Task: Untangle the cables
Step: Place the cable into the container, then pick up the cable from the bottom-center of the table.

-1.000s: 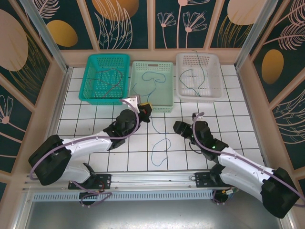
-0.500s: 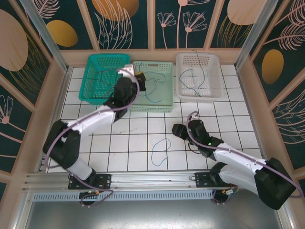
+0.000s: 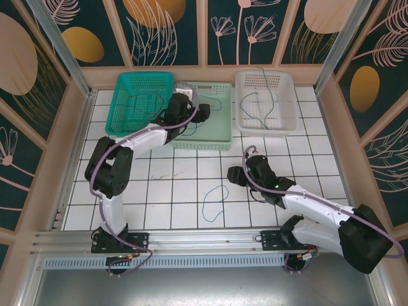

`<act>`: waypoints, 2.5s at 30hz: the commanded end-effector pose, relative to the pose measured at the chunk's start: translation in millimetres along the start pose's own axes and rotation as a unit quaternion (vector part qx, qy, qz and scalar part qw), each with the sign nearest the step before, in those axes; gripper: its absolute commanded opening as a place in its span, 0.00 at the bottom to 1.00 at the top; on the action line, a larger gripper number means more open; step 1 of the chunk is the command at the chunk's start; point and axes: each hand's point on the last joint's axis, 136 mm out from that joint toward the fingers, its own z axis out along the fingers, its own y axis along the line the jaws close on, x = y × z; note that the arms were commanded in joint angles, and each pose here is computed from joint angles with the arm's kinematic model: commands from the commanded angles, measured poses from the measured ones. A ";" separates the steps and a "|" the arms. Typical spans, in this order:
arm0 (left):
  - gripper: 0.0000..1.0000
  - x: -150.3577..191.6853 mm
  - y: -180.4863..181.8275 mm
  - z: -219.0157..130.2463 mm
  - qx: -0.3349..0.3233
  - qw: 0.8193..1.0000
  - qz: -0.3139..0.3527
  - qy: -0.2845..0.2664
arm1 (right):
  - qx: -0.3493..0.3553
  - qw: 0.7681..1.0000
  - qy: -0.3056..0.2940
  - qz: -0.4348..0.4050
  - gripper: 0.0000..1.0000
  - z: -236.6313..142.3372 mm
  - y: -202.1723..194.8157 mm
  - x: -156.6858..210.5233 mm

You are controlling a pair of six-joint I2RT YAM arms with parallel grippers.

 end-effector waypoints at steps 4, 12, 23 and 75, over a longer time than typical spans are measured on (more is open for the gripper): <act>0.99 -19.4 -39.7 -69.3 0.030 0.997 0.037 -0.067 | 0.023 0.999 -0.025 0.000 0.52 0.7 -2.0 -12.8; 0.99 35.5 -25.3 -119.3 0.027 0.998 0.014 -0.051 | 0.036 0.999 0.020 -0.023 0.49 12.4 0.6 -0.2; 0.88 108.5 -22.1 -149.0 0.080 0.995 0.020 0.051 | 0.023 0.996 0.063 -0.063 0.37 22.5 17.7 14.0; 0.29 313.3 -64.4 -128.0 0.008 0.892 0.256 0.372 | 0.107 0.994 -0.021 0.001 0.42 2.4 -41.9 -29.8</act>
